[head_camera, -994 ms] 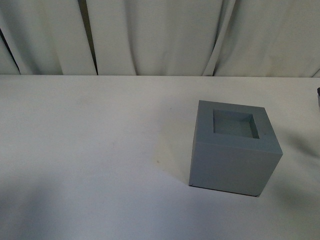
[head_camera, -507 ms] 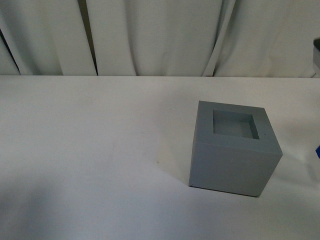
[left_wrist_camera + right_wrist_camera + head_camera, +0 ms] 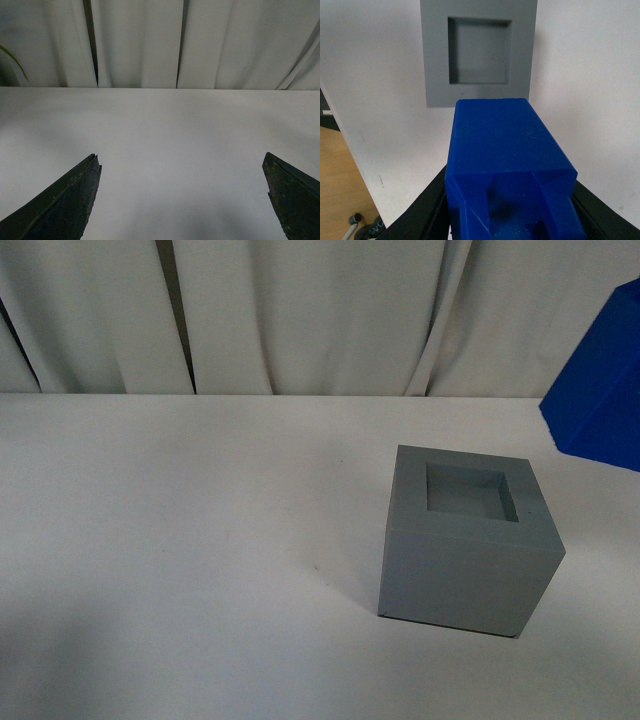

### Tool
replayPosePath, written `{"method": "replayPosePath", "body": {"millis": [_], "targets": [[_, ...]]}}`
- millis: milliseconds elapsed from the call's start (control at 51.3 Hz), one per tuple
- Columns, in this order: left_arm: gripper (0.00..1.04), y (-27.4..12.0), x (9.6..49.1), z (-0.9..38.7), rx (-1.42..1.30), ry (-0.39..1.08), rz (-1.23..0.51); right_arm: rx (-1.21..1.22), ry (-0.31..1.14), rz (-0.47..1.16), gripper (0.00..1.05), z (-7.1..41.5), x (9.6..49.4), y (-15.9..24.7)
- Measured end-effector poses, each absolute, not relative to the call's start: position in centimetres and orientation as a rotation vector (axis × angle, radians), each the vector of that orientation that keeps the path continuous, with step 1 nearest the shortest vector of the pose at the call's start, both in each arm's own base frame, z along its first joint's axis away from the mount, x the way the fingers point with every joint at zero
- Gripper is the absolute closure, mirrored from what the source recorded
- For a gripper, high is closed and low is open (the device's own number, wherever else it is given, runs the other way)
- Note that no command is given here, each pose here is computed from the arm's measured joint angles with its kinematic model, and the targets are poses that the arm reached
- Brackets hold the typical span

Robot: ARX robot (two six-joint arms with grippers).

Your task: Insert blue part into gray base

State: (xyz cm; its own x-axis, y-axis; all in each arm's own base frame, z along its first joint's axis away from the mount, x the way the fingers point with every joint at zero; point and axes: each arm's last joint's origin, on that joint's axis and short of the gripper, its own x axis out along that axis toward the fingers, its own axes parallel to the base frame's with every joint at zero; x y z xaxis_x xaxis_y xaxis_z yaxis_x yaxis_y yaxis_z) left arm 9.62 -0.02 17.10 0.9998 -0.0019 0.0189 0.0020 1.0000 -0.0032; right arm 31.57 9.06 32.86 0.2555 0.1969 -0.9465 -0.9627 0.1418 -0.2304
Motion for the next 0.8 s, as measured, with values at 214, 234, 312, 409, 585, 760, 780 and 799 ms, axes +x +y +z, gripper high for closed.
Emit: {"method": "replayPosePath", "body": {"millis": [214,234,312,409,585,760,780,799], "targets": [[0.06,0.0,9.6,17.1,-0.003,-0.019,-0.002,-1.116,0.916,1.061,0.57,32.3,31.3,11.7],[0.06,0.0,9.6,17.1,-0.003,-0.019,-0.002,-1.118,0.916,1.061,0.57,32.3,31.3,11.8],[0.06,0.0,9.6,17.1,-0.003,-0.019,-0.002,-1.120,0.915,1.059,0.57,32.1,31.4,12.4],[0.06,0.0,9.6,17.1,-0.003,-0.019,-0.002,-1.121,0.926,1.053,0.57,31.6,31.6,12.7],[0.06,0.0,9.6,17.1,-0.003,-0.019,-0.002,-1.118,0.952,1.051,0.57,30.8,32.1,13.1],[0.06,0.0,9.6,17.1,-0.003,-0.019,-0.002,-1.119,0.966,1.053,0.57,30.2,32.4,13.6],[0.06,0.0,9.6,17.1,-0.003,-0.019,-0.002,-1.119,0.967,1.054,0.57,30.1,32.4,13.6],[0.06,0.0,9.6,17.1,-0.003,-0.019,-0.002,-1.119,0.968,1.055,0.57,30.0,32.5,13.8]]}}
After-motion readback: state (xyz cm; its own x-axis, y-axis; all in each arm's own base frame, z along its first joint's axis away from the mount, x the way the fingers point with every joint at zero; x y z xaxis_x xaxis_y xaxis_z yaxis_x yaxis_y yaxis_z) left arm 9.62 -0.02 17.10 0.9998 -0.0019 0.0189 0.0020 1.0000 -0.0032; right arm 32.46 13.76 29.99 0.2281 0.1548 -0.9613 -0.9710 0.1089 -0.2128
